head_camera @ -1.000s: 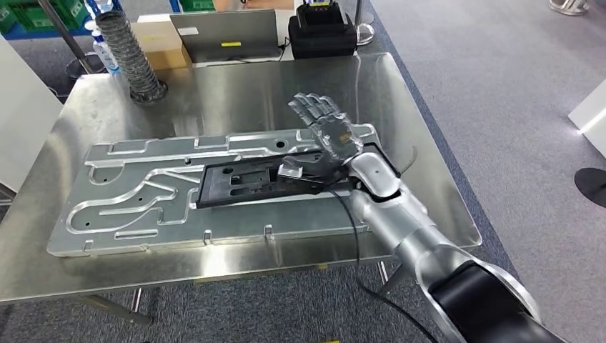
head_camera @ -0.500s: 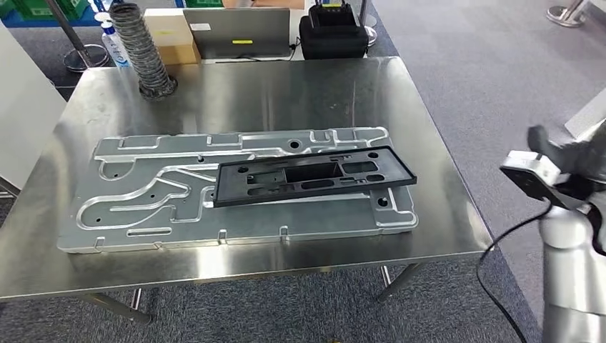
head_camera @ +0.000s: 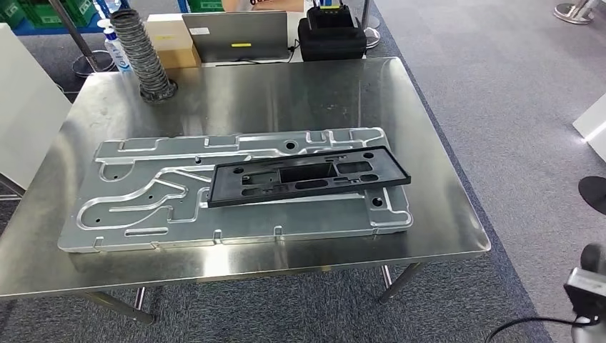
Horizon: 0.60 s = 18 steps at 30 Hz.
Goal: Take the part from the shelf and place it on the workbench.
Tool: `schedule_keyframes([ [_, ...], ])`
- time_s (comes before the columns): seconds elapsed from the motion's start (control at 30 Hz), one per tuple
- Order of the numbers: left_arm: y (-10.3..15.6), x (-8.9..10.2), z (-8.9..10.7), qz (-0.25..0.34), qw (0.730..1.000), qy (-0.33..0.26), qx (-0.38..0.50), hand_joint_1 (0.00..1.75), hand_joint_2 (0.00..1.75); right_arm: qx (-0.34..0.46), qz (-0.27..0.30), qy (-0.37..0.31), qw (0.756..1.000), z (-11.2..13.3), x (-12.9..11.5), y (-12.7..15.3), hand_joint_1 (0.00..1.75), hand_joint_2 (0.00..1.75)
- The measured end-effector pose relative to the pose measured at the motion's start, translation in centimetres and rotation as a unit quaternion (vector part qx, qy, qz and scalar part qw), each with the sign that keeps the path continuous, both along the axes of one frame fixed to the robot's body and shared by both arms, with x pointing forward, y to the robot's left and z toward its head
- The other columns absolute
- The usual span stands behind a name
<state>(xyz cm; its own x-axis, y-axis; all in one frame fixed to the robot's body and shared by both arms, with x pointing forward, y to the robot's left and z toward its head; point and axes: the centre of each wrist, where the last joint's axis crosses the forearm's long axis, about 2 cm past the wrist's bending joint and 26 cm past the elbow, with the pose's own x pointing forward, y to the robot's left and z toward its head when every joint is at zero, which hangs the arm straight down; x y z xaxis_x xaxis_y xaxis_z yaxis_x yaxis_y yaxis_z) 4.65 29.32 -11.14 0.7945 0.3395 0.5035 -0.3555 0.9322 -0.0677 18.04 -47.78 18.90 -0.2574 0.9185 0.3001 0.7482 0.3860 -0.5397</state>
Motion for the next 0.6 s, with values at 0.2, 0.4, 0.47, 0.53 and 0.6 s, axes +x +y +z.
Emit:
schedule_keyframes([
  [0.2, -0.1, -0.1, 0.0, 0.0, 1.0, 0.003, -0.003, 0.0, 0.0, 0.087, -0.025, 0.096, 0.991, -6.4, -2.6, 1.8, 0.0, 0.0],
  [0.4, 0.0, 0.1, 0.0, 0.007, 1.0, 0.003, -0.003, 0.0, 0.0, 0.134, -0.077, 0.181, 0.971, -10.8, -4.2, 1.1, 0.0, 0.0],
  [0.47, -0.1, -0.1, 0.0, 0.011, 1.0, 0.005, -0.003, 0.0, 0.0, 0.153, -0.111, 0.202, 0.961, -12.7, -5.4, 0.7, 0.0, 0.0],
  [0.53, -0.3, -0.2, 0.0, 0.014, 1.0, 0.008, -0.003, 0.0, 0.0, 0.169, -0.141, 0.224, 0.949, -14.3, -6.9, 0.3, 0.0, 0.0],
  [0.6, -0.3, -0.2, 0.0, 0.018, 1.0, 0.011, -0.003, 0.0, 0.0, 0.179, -0.167, 0.248, 0.937, -15.7, -8.3, 0.0, 0.0, 0.0],
])
